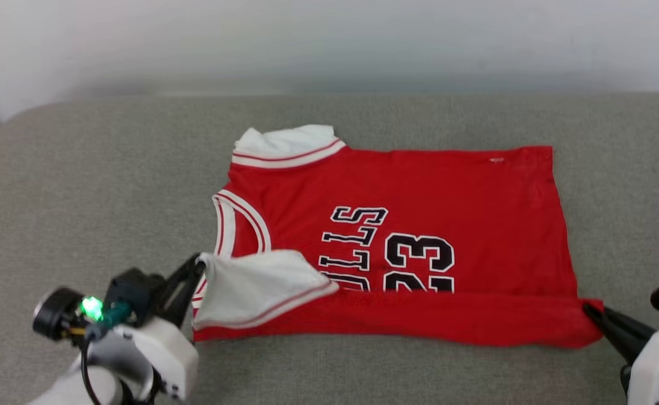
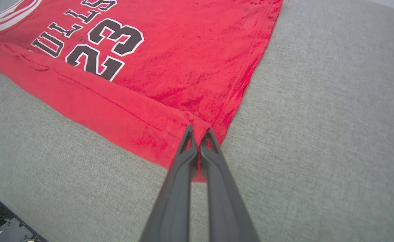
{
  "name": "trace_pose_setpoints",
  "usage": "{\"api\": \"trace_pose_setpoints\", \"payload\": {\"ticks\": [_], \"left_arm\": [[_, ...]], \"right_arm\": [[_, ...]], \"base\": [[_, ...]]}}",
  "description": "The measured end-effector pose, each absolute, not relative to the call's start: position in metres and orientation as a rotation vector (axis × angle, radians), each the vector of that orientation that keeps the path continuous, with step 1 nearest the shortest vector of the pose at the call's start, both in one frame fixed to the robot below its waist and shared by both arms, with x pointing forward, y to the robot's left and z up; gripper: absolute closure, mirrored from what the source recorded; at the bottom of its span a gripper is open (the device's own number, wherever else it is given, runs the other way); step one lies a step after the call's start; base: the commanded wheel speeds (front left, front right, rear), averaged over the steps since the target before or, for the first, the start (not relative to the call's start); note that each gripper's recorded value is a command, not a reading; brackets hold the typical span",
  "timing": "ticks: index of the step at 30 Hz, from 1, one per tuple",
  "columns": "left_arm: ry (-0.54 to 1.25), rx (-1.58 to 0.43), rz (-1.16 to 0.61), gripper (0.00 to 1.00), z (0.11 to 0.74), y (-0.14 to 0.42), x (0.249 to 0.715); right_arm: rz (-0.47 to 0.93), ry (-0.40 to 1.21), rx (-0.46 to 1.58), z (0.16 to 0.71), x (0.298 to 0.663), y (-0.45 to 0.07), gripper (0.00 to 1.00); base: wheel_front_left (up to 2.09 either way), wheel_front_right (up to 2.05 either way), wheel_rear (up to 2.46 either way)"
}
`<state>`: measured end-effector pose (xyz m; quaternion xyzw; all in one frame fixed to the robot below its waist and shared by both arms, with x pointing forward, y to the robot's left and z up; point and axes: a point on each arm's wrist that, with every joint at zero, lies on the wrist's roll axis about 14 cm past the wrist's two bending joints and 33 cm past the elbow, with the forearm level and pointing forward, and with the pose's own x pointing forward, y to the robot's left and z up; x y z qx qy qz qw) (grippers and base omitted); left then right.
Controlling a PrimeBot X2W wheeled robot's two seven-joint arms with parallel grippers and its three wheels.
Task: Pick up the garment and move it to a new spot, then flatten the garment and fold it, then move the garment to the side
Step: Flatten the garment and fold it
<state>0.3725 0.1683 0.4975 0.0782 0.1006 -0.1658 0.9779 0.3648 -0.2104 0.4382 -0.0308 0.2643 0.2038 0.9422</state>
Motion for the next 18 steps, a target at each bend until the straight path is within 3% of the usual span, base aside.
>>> {"api": "trace_pose_setpoints", "payload": {"ticks": [9,18], "left_arm": [[0.251,0.238,-0.374,1.0,0.478,0.173,0.444],[0.401,0.236,-0.368,1.0,0.412,0.18,0.475]], "right_arm": [[0.393,0.562,-0.054,0.427,0.403,-0.211,1.0],[0.374,0.635,-0.066,0.391,0.429,-0.215,1.0]], "base": [[0.0,0.0,0.0],[0.0,0.0,0.0]]}}
